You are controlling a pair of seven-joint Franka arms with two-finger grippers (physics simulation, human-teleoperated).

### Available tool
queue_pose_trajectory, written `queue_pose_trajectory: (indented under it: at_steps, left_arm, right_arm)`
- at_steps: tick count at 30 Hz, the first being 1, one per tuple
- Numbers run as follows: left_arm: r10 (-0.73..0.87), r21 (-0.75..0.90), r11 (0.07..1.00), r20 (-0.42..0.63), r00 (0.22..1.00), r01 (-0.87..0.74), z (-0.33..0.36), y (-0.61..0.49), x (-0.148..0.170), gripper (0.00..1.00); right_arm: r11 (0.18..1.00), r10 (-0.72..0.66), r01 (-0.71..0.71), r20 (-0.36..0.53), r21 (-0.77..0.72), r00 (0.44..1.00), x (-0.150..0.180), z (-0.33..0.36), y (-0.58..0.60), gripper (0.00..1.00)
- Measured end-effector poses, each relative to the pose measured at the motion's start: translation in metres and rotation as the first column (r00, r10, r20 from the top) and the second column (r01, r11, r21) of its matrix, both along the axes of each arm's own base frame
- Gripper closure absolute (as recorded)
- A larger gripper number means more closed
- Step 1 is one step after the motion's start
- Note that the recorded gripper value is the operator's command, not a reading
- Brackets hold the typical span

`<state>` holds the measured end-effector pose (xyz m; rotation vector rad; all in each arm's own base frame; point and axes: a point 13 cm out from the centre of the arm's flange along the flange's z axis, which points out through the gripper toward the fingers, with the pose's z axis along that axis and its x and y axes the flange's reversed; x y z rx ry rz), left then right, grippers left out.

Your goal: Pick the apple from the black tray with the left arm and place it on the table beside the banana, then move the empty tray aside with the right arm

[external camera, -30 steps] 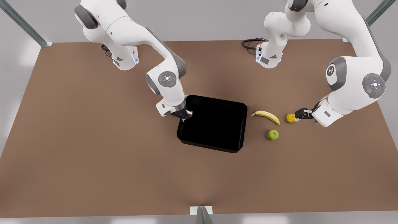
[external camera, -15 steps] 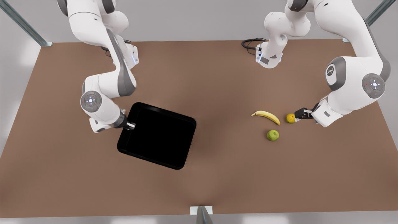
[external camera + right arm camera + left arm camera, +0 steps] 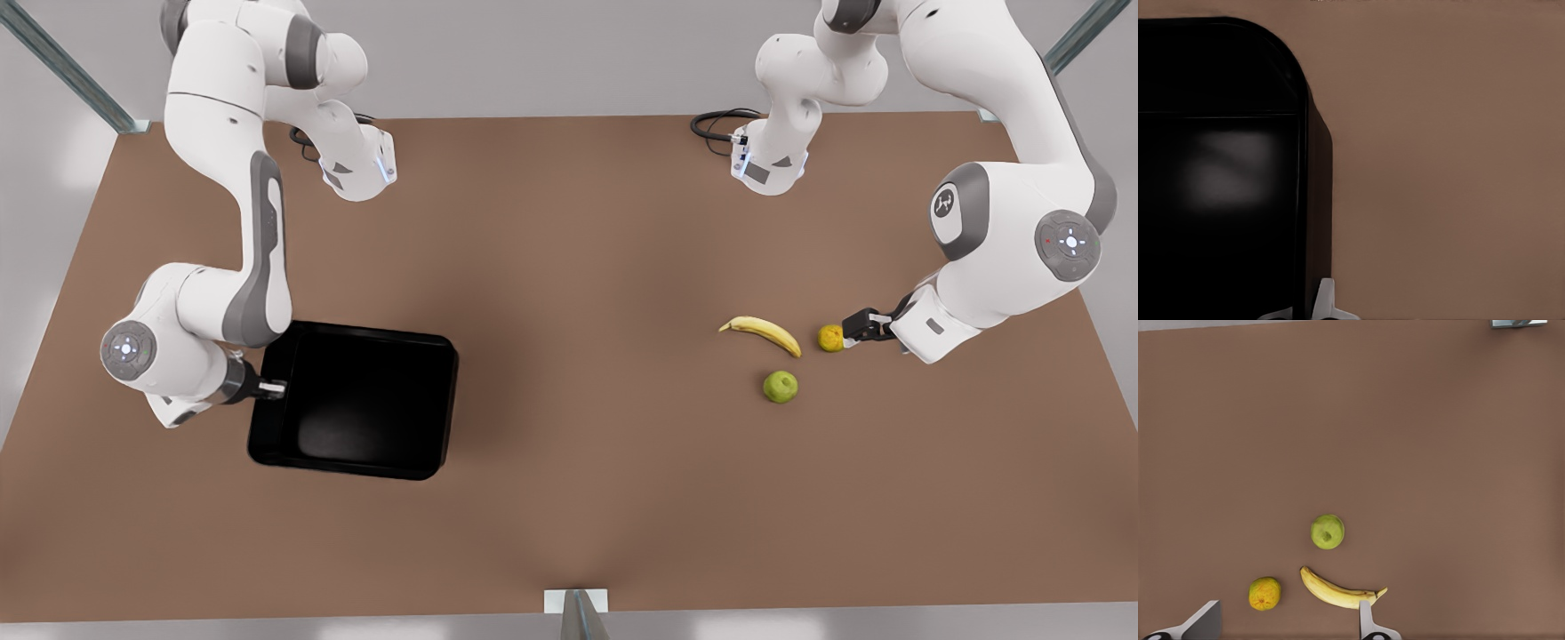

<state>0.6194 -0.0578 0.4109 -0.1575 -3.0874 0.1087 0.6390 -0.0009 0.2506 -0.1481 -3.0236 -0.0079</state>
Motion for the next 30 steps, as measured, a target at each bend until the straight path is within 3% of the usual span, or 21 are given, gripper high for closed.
queue_pose_trajectory:
  at_steps: [10,11,13,14,17,20,22,25,30]
  left_arm:
    - [-0.009,0.03,0.999,0.005,1.0,0.009,0.0,0.002,0.001,0.0]
    - [-0.01,0.033,0.999,0.005,1.0,0.009,0.0,0.003,0.001,0.0]
    - [-0.01,0.037,0.999,0.006,1.0,0.01,0.0,0.004,0.001,0.0]
    - [-0.01,0.039,0.999,0.007,1.0,0.01,0.0,0.004,0.002,0.0]
    - [-0.019,0.051,0.999,0.007,1.0,0.018,-0.002,0.001,0.003,0.0]
    - [-0.071,0.085,0.994,0.001,0.997,0.071,-0.007,-0.022,0.002,0.0]
    - [-0.076,0.095,0.993,0.0,0.997,0.075,-0.007,-0.022,0.002,0.0]
    - [-0.076,0.103,0.992,0.0,0.997,0.075,-0.007,-0.019,0.002,0.0]
    - [-0.075,0.108,0.991,0.0,0.997,0.075,-0.007,-0.018,0.002,0.0]
  right_arm:
    - [0.98,0.196,-0.196,-0.003,0.022,0.981,0.012,-0.057,-0.024,0.86]
    - [0.976,0.215,-0.215,-0.004,0.019,0.976,0.013,-0.06,-0.025,0.68]
    - [0.968,0.251,-0.25,-0.002,0.016,0.968,0.015,-0.062,-0.027,0.09]
    - [0.965,0.262,-0.262,0.005,0.022,0.965,0.016,-0.062,-0.026,0.0]
    - [0.955,0.294,-0.296,0.044,0.036,0.955,0.024,-0.046,-0.021,0.0]
    - [0.912,0.402,-0.41,0.164,0.017,0.901,0.062,0.056,0.03,0.0]
    - [0.871,0.475,-0.49,0.191,0.036,0.859,0.065,0.11,0.07,0.0]
    - [0.788,0.6,-0.615,0.188,0.033,0.778,0.035,0.173,0.11,0.0]
    - [0.818,0.574,-0.572,0.099,-0.059,0.813,0.018,0.201,0.042,0.0]
